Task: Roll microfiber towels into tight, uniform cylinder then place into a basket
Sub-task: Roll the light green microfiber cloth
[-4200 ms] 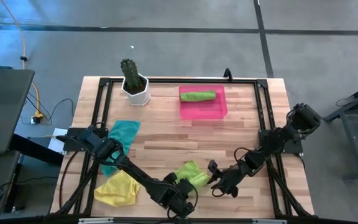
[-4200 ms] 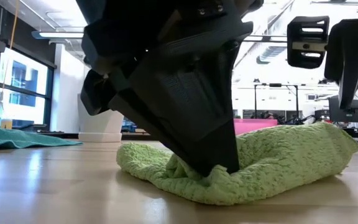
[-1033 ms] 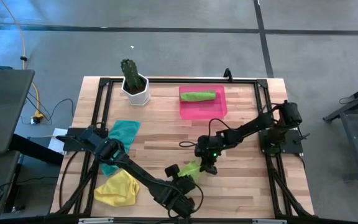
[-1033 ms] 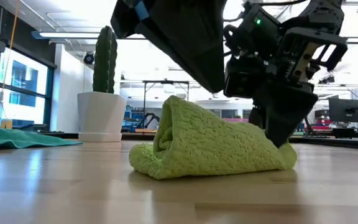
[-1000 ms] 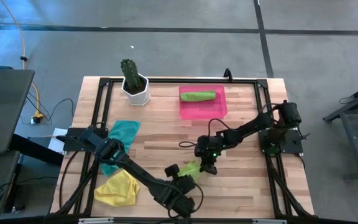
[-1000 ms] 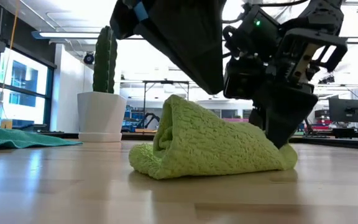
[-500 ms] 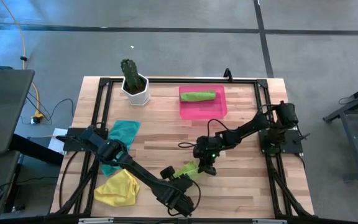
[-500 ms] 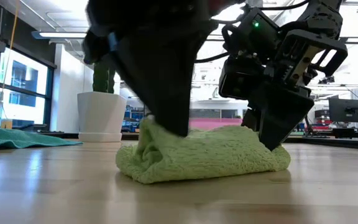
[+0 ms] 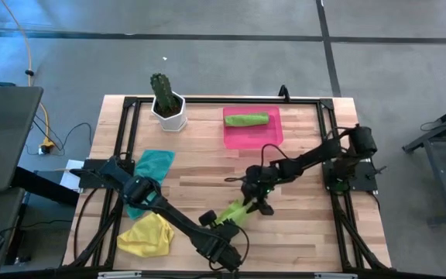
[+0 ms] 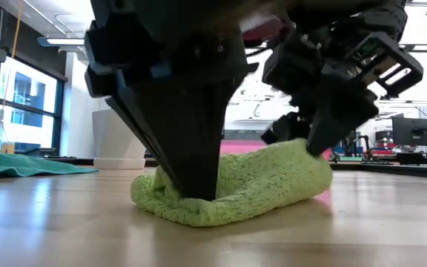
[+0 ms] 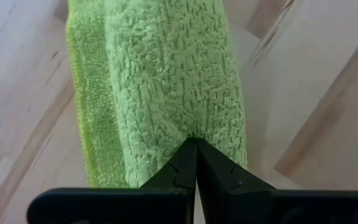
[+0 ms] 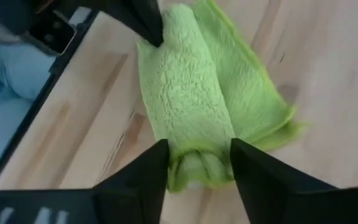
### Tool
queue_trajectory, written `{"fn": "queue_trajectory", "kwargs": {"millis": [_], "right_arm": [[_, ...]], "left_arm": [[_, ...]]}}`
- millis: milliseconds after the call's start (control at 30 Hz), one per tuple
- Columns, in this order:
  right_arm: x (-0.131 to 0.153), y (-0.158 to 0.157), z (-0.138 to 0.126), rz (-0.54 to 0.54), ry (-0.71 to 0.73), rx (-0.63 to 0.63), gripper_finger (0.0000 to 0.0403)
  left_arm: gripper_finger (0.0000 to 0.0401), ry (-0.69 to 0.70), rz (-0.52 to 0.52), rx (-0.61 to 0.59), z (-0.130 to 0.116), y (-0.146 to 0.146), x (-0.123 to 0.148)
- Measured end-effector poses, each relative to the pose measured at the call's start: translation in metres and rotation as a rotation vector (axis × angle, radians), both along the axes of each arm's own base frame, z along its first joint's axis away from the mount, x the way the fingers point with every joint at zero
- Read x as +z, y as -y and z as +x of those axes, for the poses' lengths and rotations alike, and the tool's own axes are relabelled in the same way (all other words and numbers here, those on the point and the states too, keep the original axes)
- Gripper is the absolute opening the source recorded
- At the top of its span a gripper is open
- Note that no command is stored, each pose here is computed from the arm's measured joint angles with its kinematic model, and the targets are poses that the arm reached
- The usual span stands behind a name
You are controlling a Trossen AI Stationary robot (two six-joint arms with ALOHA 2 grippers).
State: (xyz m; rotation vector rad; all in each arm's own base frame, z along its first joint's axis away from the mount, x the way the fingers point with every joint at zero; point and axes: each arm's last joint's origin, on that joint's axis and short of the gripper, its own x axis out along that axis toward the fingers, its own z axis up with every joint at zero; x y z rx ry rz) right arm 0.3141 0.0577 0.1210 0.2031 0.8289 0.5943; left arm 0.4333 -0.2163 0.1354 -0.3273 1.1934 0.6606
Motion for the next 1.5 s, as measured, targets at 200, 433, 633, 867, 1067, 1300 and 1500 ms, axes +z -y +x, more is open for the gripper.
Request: {"fn": "queue_trajectory", "kwargs": {"millis": [200,433,633,867,1067,1300,1500], "right_arm": [[0.023,-0.002,-0.008,-0.140,0.188,0.175,0.0179],[0.034,-0.036,-0.018,-0.368,0.374,0.368,0.0159],[0.032,-0.063,-0.025,-0.580,0.424,0.355,0.0138],[0.023,-0.070,-0.025,-0.624,0.412,0.350,0.0135],[0.004,-0.066,-0.019,-0.615,0.355,0.345,0.0136],[-0.010,-0.060,-0.012,-0.604,0.328,0.310,0.0185],[-0.014,-0.056,-0.007,-0.563,0.305,0.242,0.0232]], "left_arm": [[0.0000,-0.008,0.020,-0.033,0.000,0.000,-0.001],[0.0000,-0.051,0.015,-0.107,0.001,-0.002,-0.002],[0.0000,-0.059,0.018,-0.110,0.000,-0.003,-0.002],[0.0000,-0.061,0.013,-0.109,0.000,-0.003,-0.002],[0.0000,-0.065,0.007,-0.109,0.000,-0.003,-0.002],[0.0000,-0.077,-0.013,-0.114,0.000,-0.003,-0.003],[0.0000,-0.092,-0.033,-0.136,0.000,-0.003,-0.003]]}}
